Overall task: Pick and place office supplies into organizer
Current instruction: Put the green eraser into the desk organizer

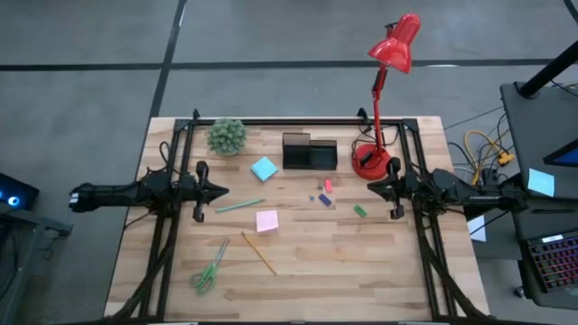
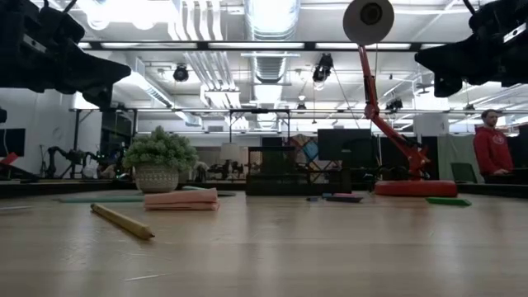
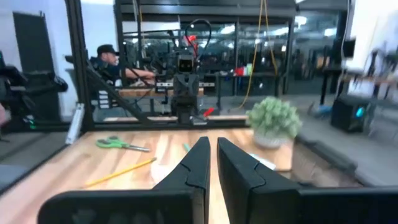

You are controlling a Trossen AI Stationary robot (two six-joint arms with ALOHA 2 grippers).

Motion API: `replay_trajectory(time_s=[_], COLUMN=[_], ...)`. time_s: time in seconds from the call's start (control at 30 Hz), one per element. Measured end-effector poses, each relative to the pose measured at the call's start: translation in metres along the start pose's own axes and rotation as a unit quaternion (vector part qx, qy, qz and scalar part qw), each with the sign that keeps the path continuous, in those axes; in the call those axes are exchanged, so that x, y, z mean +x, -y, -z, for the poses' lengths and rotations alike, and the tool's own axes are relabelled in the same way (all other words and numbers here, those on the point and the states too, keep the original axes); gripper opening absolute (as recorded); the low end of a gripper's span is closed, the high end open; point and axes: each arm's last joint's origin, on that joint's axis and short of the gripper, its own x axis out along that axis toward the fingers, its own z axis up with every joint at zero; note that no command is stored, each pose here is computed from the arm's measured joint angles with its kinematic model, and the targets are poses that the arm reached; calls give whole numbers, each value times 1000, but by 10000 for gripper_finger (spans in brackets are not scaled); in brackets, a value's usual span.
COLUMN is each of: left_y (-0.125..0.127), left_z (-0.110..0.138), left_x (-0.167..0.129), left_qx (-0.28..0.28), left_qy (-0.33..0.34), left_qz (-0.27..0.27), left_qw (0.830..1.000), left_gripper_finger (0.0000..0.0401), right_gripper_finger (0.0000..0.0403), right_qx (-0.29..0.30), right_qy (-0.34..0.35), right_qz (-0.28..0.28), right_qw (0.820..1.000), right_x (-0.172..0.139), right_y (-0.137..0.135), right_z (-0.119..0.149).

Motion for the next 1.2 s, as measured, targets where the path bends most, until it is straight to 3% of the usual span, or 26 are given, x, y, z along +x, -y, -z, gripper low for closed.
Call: replay_trajectory(time_s=[0.13, 0.27, 0.4, 0.57, 0.93, 1.2], left_y=[-1, -2, -3, -3, -3, -3], left_z=[-5, -12, -13, -10, -17, -18], left_x=[0, -1, 0, 2, 6, 8], left_qx=[56, 72, 59, 31, 26, 26], left_qy=[26, 58, 63, 44, 76, 78], left_qz=[-16, -32, -46, -60, -62, -62], left_qw=[998, 995, 995, 997, 995, 995], left_gripper_finger=[0, 0, 0, 0, 0, 0], right_gripper_finger=[22, 22, 22, 22, 25, 83], right_qx=[-45, -85, -90, -57, -84, -83], right_qy=[11, 20, 20, 15, 60, 47], right_qz=[1, 3, 4, 39, 49, 60], right_qw=[999, 996, 996, 998, 993, 994], right_x=[0, 0, 0, 0, -1, 1], right_y=[0, 0, 0, 2, 3, 4], right_z=[-2, -4, -4, -3, -14, -23])
